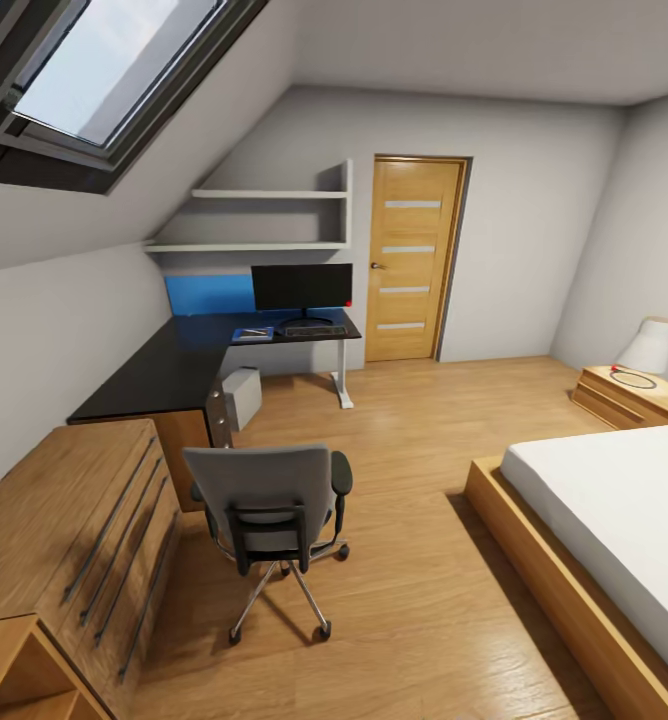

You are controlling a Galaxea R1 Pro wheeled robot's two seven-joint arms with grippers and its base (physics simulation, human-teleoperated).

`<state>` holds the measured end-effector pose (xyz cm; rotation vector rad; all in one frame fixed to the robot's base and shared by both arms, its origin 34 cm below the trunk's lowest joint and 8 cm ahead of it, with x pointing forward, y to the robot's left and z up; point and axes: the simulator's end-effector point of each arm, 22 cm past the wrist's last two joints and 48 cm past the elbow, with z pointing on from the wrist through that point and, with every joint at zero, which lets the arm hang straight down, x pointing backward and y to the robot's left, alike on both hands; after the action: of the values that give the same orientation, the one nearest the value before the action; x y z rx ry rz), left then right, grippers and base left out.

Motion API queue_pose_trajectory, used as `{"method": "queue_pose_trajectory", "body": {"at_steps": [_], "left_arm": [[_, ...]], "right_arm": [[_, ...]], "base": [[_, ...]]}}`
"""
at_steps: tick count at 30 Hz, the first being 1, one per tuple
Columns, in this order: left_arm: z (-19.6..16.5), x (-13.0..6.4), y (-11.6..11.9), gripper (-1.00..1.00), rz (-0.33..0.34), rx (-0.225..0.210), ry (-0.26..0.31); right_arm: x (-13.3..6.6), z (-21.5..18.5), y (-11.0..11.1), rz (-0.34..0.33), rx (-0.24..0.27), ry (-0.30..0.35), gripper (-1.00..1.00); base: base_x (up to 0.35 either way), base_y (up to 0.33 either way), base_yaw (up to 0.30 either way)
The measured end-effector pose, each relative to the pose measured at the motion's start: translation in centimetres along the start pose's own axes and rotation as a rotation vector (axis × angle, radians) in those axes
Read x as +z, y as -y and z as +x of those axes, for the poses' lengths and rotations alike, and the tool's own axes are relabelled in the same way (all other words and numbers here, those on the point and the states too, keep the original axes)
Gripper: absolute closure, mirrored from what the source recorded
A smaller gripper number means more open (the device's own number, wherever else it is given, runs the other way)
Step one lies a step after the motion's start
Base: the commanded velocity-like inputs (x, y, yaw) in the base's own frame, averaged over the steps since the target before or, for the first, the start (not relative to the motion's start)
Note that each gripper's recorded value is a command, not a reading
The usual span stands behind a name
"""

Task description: In the bedroom, organize the workspace by keeping the computer under the desk, ensuring the monitor is on the desk, placing the keyboard on the desk next to the monitor, placing the mouse on the desk next to the keyboard, moving the folder from the swivel chair onto the desk next to the mouse, stacking the notebook on top of the folder with the pen on top of the notebook, and positioning the swivel chair next to the desk.

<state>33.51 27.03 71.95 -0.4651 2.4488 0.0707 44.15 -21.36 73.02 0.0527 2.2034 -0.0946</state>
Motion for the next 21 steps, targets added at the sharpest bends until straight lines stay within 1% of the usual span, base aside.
{"method": "queue_pose_trajectory", "body": {"at_steps": [4,10,21], "left_arm": [[0.3,0.0,-0.3,-1.0,-0.005,0.003,-0.004],[0.7,0.0,-0.5,-1.0,-0.008,0.004,-0.012],[1.1,0.0,-0.6,-1.0,-0.01,0.007,-0.02]], "right_arm": [[-0.1,-0.7,0.1,0.001,0.012,0.04,-1.0],[-0.1,-0.9,0.1,0.002,0.015,0.05,-1.0],[-0.2,-0.8,0.1,-0.001,0.013,0.05,-1.0]], "base": [[0.0,0.258,0.0],[0.0,0.252,0.0],[0.0,0.104,0.0]]}}
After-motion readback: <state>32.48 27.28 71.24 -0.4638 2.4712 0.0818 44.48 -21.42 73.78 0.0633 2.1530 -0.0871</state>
